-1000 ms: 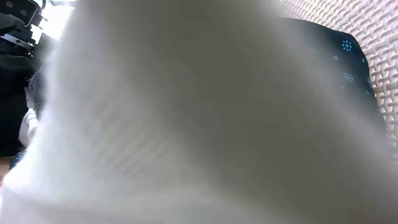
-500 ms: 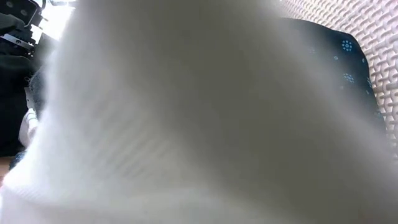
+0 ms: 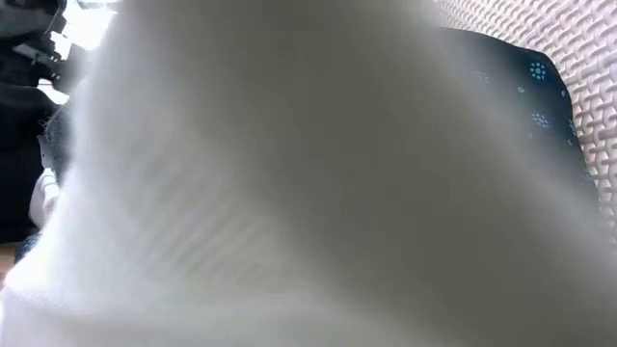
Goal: Sort clothes
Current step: Put the top blue checkered polo shirt into the top white laundry bin
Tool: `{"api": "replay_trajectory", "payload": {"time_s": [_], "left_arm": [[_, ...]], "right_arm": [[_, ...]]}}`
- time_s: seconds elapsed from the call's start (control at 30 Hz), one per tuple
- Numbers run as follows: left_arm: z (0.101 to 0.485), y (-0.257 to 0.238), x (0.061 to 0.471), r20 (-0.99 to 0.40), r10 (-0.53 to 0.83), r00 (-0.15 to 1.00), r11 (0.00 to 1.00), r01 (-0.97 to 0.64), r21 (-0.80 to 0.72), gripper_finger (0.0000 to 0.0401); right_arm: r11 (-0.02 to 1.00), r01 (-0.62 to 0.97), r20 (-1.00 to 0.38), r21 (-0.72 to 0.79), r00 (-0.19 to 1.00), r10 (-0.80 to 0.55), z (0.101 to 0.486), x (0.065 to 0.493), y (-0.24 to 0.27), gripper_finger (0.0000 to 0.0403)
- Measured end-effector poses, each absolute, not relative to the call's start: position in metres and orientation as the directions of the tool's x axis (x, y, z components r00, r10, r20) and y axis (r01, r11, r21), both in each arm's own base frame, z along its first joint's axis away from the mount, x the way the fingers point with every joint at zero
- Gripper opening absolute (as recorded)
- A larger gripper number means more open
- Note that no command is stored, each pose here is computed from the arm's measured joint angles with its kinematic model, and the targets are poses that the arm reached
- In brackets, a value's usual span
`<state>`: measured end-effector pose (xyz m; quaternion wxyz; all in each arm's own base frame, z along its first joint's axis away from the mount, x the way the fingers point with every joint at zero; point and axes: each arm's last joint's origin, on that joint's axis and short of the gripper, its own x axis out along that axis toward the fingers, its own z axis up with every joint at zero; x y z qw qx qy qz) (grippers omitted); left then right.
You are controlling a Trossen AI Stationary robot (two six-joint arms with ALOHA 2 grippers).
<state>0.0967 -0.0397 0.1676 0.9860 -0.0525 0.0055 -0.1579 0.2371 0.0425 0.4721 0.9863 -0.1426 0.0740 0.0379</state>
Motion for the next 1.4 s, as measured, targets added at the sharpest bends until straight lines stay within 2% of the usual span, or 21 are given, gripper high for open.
{"api": "replay_trajectory", "payload": {"time_s": [0.2, 0.37, 0.5, 0.7, 0.83, 0.97, 1.13, 1.3, 1.4], "left_arm": [[0.190, -0.038, 0.094, 0.232, -0.277, 0.932, 0.953, 0.297, -0.056, 0.0222], [0.200, -0.037, 0.092, 0.341, -0.262, 0.903, 0.953, 0.298, -0.056, 0.0222], [0.211, -0.035, 0.087, 0.456, -0.241, 0.857, 0.970, 0.231, 0.079, 0.0222], [0.230, -0.029, 0.075, 0.648, -0.159, 0.744, 0.987, 0.120, 0.105, 0.0222], [0.230, -0.029, 0.076, 0.645, -0.174, 0.744, 0.984, 0.165, 0.075, 0.0222], [0.228, -0.033, 0.077, 0.627, -0.295, 0.721, 0.955, 0.201, 0.219, 0.0222], [0.235, -0.033, 0.074, 0.660, -0.301, 0.688, 0.947, 0.135, 0.291, 0.0222], [0.239, -0.033, 0.074, 0.660, -0.304, 0.687, 0.951, 0.173, 0.257, 0.0222], [0.237, -0.033, 0.076, 0.636, -0.305, 0.709, 0.943, 0.129, 0.308, 0.0222]], "right_arm": [[0.958, -0.055, -0.149, -0.280, 0.989, 0.013, 0.475, 0.229, 0.040, 0.0000], [0.958, -0.053, -0.154, -0.281, 0.988, 0.009, 0.475, 0.227, 0.039, 0.0000], [0.958, -0.055, -0.159, -0.282, 0.987, 0.009, 0.474, 0.229, 0.040, 0.0000], [0.960, -0.040, -0.106, -0.279, 0.994, 0.010, 0.480, 0.230, 0.040, 0.0000], [0.952, -0.029, -0.067, -0.303, 0.998, 0.009, 0.484, 0.229, 0.039, 0.0000], [0.947, 0.007, -0.035, -0.321, 0.999, -0.019, 0.487, 0.230, 0.033, 0.0000], [0.946, 0.073, 0.015, -0.315, 0.997, -0.072, 0.492, 0.233, 0.018, 0.0000], [0.946, 0.066, 0.012, -0.316, 0.998, -0.066, 0.490, 0.236, 0.011, 0.0000], [0.948, 0.054, 0.036, -0.314, 0.998, -0.045, 0.492, 0.238, 0.011, 0.0000]]}}
